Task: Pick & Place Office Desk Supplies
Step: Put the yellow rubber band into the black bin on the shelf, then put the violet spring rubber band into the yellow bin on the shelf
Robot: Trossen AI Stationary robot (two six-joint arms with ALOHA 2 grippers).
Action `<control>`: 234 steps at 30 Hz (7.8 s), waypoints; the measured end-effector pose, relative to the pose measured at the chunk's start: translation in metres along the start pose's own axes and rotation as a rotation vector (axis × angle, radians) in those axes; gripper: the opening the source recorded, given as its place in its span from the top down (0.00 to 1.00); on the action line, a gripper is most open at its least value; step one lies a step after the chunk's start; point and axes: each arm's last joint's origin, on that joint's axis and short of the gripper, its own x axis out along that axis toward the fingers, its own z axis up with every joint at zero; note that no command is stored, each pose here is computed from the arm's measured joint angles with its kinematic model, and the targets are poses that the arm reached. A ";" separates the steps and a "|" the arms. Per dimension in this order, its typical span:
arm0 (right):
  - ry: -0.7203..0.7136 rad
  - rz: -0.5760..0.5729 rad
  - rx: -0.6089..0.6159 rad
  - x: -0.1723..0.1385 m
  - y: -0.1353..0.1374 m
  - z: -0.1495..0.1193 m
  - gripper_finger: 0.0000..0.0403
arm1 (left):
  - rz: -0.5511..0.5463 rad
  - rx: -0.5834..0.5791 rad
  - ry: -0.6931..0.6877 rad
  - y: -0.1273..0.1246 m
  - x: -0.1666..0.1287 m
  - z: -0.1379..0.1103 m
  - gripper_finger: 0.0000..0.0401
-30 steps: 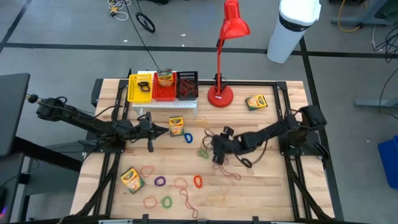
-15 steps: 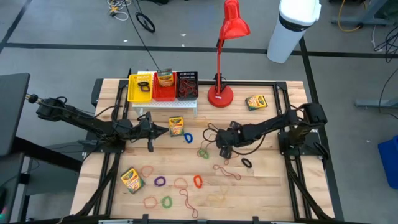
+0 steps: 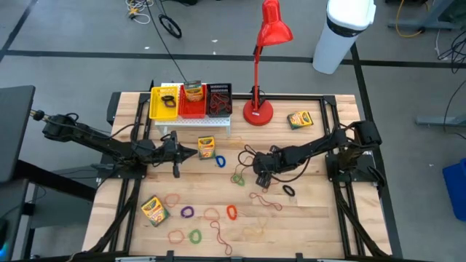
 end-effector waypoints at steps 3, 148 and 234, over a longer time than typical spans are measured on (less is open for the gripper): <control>-0.002 0.003 -0.001 0.000 0.000 0.000 0.58 | -0.001 0.000 0.000 0.000 0.000 0.000 0.98; -1.023 0.101 -0.129 -0.051 -0.001 -0.048 0.93 | -0.199 -0.052 0.234 -0.021 0.020 0.010 0.96; -0.969 0.093 -0.136 -0.046 -0.002 -0.051 0.92 | 0.887 0.266 0.731 0.043 0.001 0.189 0.95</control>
